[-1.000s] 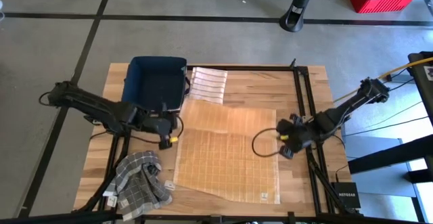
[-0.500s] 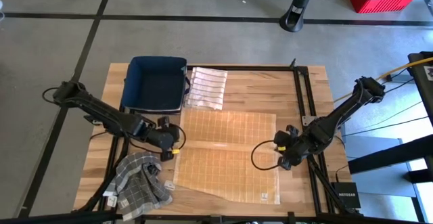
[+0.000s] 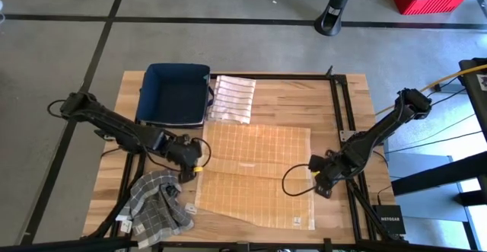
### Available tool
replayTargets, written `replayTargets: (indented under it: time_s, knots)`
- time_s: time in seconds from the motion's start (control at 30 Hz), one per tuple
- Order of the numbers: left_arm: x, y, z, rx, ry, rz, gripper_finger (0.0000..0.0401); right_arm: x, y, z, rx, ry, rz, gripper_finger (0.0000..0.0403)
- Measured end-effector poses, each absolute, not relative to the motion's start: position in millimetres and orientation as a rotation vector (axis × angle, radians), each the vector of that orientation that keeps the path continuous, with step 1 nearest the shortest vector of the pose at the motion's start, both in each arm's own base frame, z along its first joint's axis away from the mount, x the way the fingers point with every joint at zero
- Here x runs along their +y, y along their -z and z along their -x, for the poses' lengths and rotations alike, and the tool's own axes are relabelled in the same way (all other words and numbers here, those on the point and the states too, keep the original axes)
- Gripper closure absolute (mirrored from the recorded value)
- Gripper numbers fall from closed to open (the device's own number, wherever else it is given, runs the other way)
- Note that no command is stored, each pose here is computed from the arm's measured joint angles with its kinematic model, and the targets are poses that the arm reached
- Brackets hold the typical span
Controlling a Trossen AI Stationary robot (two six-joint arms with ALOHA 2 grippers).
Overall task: Fold towel
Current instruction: Fold the orange towel
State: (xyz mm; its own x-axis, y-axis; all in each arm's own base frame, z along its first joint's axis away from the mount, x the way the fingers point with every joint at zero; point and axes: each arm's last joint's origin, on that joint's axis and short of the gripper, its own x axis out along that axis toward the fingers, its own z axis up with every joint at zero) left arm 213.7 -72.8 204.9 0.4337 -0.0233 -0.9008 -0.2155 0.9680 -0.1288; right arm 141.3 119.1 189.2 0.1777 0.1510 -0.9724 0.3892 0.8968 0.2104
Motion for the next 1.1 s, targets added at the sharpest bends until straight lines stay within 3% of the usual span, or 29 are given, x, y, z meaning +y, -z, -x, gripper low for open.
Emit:
replayTargets:
  time_s: [0.1,0.2,0.4,0.6,0.8,1.1]
  knots:
    - [-84.1,-216.3,-219.8,1.060,-0.038,0.335,0.0226,124.7,-196.5,-143.4,1.446,0.155,-0.599,0.0229]
    - [-100.1,-220.1,-227.6,0.967,0.050,0.356,0.0222,129.9,-201.4,-152.2,1.330,0.131,-0.648,0.0219]
    - [-134.3,-193.3,-240.0,0.985,0.120,0.343,0.0221,152.6,-201.4,-183.3,0.849,-0.017,-0.522,0.0217]
    - [-157.2,-150.0,-250.6,1.103,0.165,0.356,0.0221,175.2,-170.6,-207.9,0.828,-0.130,-0.417,0.0217]
    - [-154.0,-129.1,-258.4,1.161,0.120,0.361,0.0221,179.7,-134.3,-215.0,0.894,-0.043,-0.322,0.0217]
    - [-122.8,-141.8,-269.9,1.011,-0.136,0.296,0.0221,171.7,-115.1,-218.3,0.786,0.200,-0.135,0.0217]
